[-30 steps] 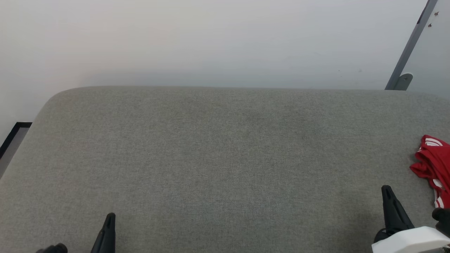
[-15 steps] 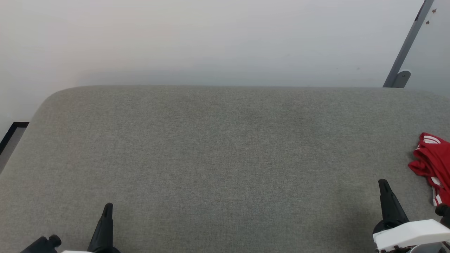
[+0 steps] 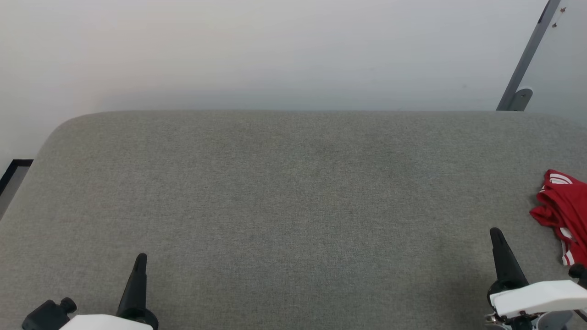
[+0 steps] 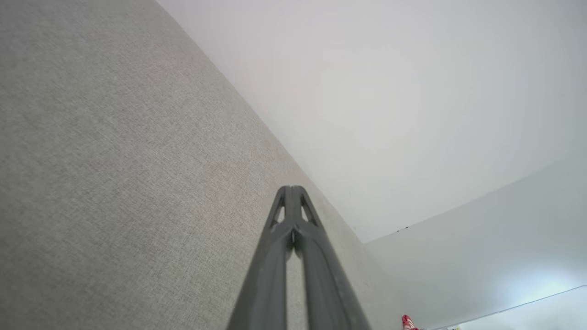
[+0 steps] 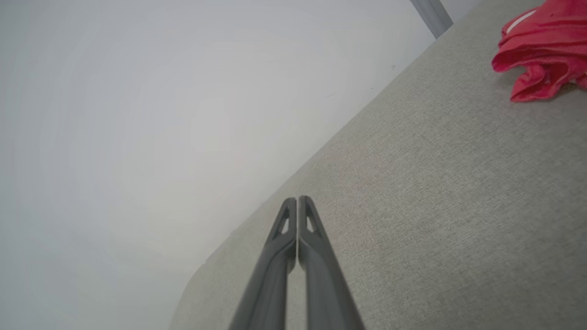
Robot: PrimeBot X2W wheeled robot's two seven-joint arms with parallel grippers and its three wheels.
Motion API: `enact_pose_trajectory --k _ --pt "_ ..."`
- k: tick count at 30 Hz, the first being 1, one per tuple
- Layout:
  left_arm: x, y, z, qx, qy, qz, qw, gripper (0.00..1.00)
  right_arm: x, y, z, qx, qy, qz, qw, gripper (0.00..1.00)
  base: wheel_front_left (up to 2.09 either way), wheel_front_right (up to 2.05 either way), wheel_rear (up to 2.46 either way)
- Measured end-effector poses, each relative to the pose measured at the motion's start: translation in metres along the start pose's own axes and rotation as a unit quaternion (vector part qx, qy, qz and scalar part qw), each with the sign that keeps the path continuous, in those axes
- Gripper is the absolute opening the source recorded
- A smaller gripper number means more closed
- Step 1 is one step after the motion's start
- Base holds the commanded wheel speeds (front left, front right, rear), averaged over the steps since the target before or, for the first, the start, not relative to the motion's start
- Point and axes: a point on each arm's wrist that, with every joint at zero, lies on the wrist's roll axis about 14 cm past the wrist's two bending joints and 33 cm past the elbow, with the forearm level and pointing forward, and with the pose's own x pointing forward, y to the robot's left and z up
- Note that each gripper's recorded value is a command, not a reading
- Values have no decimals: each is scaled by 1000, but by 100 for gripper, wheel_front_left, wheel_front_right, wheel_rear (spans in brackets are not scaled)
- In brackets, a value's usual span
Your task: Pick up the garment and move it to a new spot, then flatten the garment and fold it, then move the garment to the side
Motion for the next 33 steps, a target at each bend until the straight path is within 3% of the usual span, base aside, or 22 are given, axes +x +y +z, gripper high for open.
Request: enact_pose_trajectory --k 33 --pt "24 -11 -2 -154 7 -4 988 0 10 4 2 168 -2 7 986 0 0 0 0"
